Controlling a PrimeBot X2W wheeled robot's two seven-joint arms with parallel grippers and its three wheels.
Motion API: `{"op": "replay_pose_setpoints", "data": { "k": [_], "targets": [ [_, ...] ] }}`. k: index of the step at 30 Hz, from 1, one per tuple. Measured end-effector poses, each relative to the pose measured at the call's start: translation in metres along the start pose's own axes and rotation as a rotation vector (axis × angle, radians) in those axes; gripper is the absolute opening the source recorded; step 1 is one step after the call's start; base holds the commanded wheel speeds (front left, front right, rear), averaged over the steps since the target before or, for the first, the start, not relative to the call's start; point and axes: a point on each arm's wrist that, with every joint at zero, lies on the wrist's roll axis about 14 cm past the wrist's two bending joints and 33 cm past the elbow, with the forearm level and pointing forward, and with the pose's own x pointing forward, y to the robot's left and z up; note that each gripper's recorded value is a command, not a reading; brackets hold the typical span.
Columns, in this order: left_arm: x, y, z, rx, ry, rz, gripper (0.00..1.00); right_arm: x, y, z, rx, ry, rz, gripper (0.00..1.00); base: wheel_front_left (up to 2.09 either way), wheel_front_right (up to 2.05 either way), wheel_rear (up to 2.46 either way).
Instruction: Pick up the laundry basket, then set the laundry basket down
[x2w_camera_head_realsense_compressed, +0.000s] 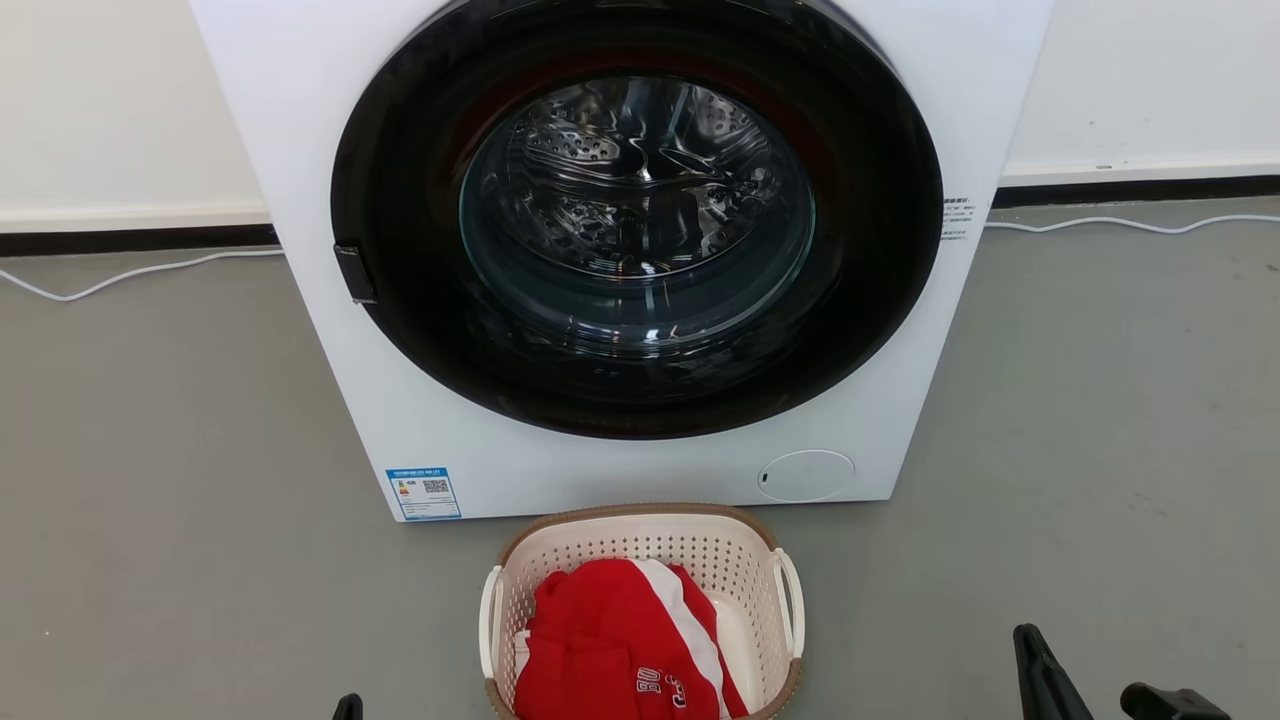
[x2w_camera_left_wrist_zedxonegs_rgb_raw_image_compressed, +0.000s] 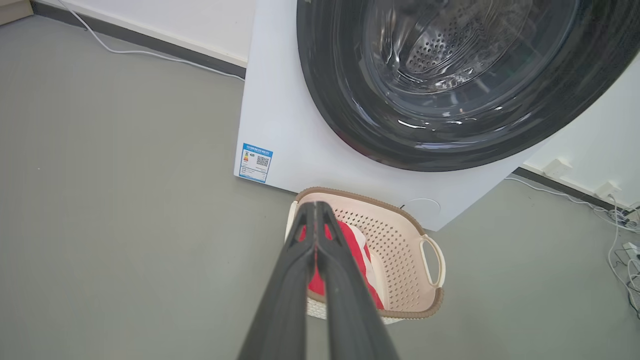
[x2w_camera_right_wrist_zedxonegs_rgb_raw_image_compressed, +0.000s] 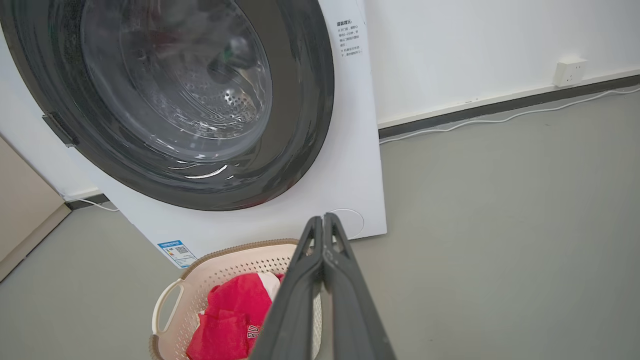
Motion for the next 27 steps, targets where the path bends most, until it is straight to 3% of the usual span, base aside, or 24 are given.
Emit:
{"op": "replay_pose_setpoints", "data": {
  "k": [27],
  "targets": [
    [0.014, -0.001, 0.009, -0.290, 0.002, 0.025, 0.00, 0.009, -0.006, 0.005, 0.332, 0.007, -0.053, 0.00, 0.00, 0.00, 0.00]
  ]
}}
